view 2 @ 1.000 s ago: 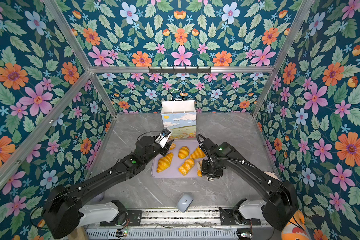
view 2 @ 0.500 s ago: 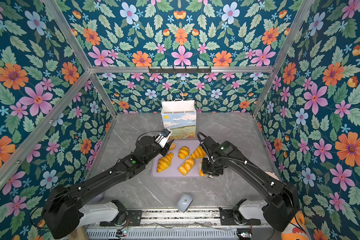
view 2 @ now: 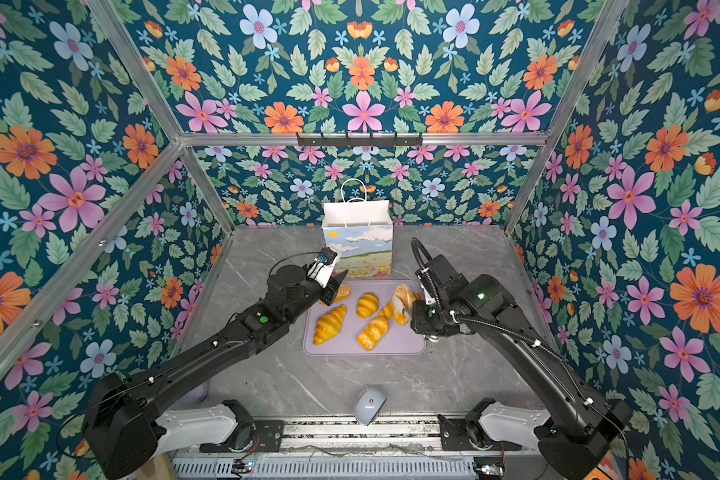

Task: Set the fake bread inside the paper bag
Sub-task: 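Squeeze the tongs around the bun and lift it with right gripper, then carry the bun toward the bag opening with right gripper while left holds bag rim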

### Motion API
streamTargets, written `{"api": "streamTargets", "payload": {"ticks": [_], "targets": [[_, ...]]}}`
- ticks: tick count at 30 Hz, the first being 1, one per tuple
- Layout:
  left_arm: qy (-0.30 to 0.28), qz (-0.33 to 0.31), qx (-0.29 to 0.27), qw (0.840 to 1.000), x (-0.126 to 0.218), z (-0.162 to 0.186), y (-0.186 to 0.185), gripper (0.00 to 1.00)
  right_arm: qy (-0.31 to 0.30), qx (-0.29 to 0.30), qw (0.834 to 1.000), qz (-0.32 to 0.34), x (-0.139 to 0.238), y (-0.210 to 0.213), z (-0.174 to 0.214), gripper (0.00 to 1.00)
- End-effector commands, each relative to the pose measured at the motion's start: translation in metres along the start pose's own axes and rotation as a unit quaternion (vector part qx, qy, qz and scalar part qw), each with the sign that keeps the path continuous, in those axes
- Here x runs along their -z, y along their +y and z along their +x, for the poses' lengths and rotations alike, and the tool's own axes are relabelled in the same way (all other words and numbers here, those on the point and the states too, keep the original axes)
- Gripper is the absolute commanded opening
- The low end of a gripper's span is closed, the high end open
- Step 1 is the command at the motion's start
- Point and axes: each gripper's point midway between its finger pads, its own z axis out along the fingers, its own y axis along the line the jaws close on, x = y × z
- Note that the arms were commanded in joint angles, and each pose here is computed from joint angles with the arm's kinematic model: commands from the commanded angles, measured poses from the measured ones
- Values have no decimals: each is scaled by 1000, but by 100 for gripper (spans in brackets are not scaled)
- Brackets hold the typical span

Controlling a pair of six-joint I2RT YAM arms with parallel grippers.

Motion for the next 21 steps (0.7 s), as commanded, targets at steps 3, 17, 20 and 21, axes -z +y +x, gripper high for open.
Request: {"api": "streamTargets", "payload": {"ticks": [3,17,20,21], "targets": [[25,-56,100,993,1,-14,33,51,-61,47,997,-14,27,-2,-28,30],[35,-90,315,944,-21,-50,131,58,-197,130,968,-79,75,14,-116,27],[53,-77,321,942,-36,-48,132,58,-218,143,962,-83,80,13,-136,27],[59,-72,322,942,-41,-47,132,58,-227,147,959,-83,82,12,-143,28]]}}
